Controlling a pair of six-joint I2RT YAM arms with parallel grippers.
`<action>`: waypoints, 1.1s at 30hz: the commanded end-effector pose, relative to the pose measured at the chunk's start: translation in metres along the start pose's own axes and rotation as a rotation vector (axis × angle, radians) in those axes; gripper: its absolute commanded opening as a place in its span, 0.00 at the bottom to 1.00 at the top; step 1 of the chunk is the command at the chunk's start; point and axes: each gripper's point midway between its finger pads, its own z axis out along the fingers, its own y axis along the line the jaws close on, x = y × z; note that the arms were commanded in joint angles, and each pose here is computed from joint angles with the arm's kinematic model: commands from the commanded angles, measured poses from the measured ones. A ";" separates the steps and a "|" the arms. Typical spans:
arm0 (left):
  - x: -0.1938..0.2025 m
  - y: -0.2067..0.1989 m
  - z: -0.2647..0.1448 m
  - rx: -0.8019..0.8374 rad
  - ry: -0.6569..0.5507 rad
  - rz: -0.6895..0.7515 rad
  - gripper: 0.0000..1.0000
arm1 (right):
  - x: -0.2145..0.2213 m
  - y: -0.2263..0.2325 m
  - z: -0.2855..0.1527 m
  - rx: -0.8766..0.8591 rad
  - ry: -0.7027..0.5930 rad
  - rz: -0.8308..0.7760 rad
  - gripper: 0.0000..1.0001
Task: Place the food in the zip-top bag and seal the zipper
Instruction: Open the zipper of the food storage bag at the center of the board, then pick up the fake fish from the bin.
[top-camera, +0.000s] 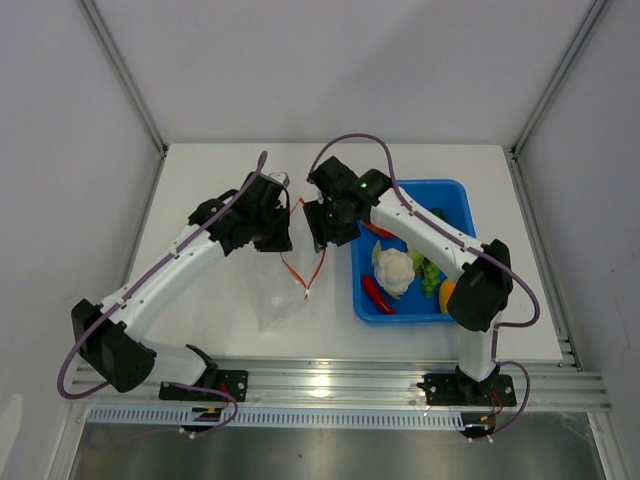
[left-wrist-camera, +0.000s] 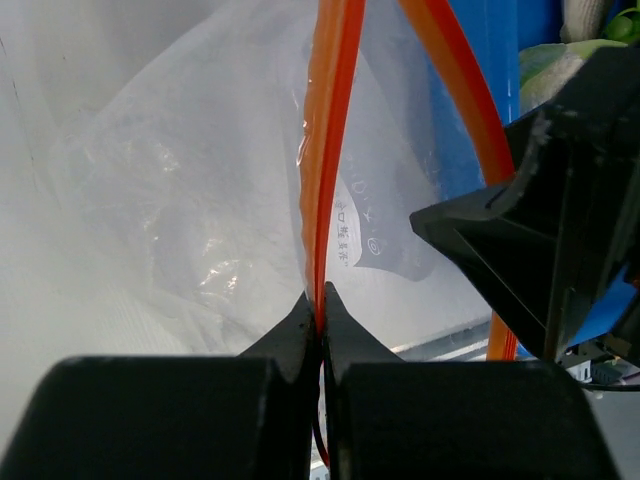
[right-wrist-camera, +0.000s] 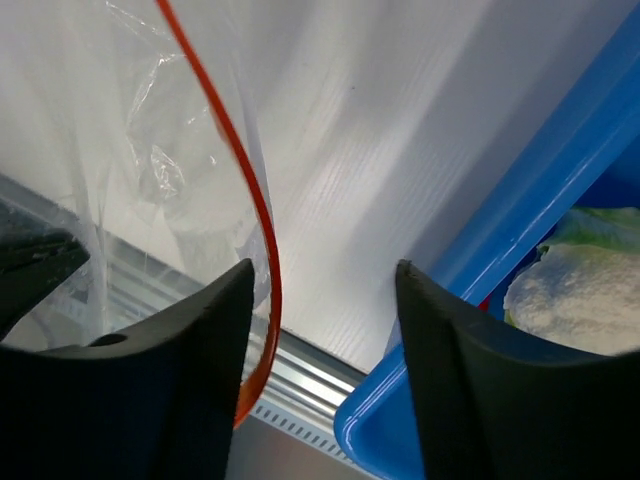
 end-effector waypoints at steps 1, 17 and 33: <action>-0.013 -0.005 -0.001 0.023 -0.024 0.006 0.00 | -0.014 0.007 -0.034 -0.035 -0.109 -0.058 0.63; -0.028 -0.013 0.001 0.059 -0.040 0.091 0.01 | -0.088 -0.111 -0.104 0.162 -0.344 0.263 1.00; -0.035 -0.008 0.011 0.130 -0.013 0.087 0.01 | -0.047 -0.261 -0.017 0.471 -0.197 0.451 0.94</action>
